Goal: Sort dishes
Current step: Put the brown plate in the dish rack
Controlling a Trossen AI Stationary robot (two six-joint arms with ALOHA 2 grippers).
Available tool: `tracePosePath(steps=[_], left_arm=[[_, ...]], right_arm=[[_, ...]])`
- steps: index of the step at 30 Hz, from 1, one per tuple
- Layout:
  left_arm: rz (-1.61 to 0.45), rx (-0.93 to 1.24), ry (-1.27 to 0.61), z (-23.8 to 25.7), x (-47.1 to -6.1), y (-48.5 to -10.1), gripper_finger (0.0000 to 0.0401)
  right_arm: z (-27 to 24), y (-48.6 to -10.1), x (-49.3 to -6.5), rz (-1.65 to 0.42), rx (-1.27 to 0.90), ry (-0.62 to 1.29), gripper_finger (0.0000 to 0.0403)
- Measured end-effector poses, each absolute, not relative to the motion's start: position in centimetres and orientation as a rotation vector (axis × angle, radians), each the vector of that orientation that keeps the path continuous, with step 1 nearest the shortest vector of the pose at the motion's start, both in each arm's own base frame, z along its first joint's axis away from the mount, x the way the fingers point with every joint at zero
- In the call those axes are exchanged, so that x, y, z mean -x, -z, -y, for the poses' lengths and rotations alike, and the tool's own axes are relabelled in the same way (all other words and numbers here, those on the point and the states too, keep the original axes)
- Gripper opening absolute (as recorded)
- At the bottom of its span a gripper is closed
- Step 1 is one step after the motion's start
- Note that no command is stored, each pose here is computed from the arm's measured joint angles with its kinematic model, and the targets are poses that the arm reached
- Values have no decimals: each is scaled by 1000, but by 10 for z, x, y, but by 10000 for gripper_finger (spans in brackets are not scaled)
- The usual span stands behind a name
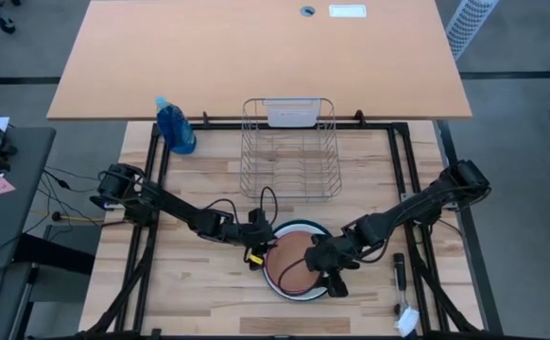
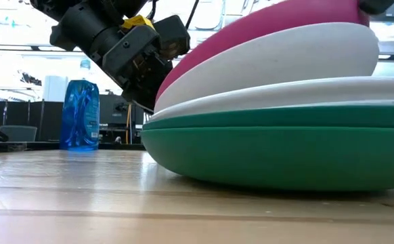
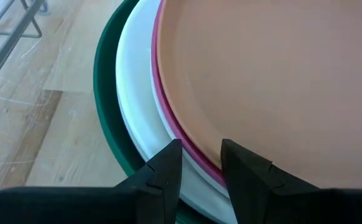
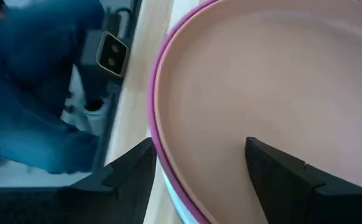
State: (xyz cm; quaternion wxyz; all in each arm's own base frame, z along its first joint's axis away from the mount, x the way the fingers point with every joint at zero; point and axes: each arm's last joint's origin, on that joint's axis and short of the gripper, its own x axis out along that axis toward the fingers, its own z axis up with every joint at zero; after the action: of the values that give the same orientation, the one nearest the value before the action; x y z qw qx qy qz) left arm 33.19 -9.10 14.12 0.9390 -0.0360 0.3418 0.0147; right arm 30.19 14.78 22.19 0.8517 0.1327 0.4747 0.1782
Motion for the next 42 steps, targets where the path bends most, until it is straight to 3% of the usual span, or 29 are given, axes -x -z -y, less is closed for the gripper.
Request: tracePosePath(steps=[18,25,31,39,42], left_arm=[[-699,66,-22,91,-332,-141,107],[-699,67,-22,91,-332,-141,107],[-699,69,-22,91,-332,-141,107],[-691,70,-22,91,-332,-142,107],[-677,54,-10,91,-331,-149,107]], right_arm=[[-140,-240,-312,-1001,-345,-382,250],[-135,-239,-313,-978,-259,-363,234],[-135,-239,-312,-978,-210,-387,170],[-137,-239,-313,-967,-191,-464,21],[-137,-239,-313,-966,-186,-471,12]])
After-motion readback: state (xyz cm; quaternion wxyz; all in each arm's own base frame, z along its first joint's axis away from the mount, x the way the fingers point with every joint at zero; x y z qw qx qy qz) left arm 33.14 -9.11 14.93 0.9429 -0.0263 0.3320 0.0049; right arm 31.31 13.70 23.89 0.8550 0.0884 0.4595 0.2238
